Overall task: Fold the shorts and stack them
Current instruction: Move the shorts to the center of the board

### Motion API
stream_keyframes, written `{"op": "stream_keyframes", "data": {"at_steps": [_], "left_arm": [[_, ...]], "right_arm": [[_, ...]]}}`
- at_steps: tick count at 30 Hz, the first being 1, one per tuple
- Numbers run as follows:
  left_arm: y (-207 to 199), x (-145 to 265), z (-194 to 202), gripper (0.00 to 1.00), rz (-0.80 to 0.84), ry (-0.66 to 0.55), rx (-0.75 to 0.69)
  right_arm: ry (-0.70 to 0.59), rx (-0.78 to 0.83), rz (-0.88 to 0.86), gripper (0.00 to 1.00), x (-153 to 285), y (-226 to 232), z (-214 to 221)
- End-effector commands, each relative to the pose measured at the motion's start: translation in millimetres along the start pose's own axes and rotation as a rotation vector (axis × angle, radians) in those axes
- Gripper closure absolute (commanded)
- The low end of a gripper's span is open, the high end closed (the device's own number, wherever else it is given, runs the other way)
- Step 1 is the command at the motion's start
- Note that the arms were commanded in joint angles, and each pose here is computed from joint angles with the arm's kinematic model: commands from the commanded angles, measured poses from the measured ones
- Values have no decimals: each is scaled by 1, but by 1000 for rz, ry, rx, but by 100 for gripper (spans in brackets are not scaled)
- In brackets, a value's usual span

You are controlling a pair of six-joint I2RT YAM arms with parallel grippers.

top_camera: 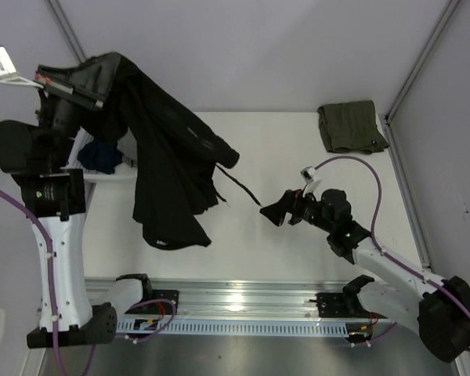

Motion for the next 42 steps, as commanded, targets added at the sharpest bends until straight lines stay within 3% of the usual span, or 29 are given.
{"op": "stream_keyframes", "data": {"at_steps": [1,5,8,15,25,29,42], "left_arm": [[0,27,33,100,-4,87,91],[4,69,71,100,-32,147,170],[15,90,101,100,-68,196,227],[23,129,125,100,-172,265,191],[15,150,133,100,-203,323,187],[13,157,128,100,-230,313,184],[3,158,120,100,-220,305,196]], "right_arm": [[-72,82,-244,6,12,70,-35],[-16,63,-463,6,18,119,-27],[45,58,-462,7,-3,123,-9],[115,-33,-548,7,-39,126,36],[102,-35,-573,7,-92,124,56],[41,-27,-604,5,-106,120,49],[87,-145,-601,6,-140,97,72]]}}
Point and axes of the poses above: each gripper's point midway between its finger pads, its own x axis back along the fingers, its own y axis along the line the jaws close on, z = x × y, the point moved 2 cm from there along x, back along the fingers, and after that the axes turned 14 degrees about -x, right-handed, at the moved point
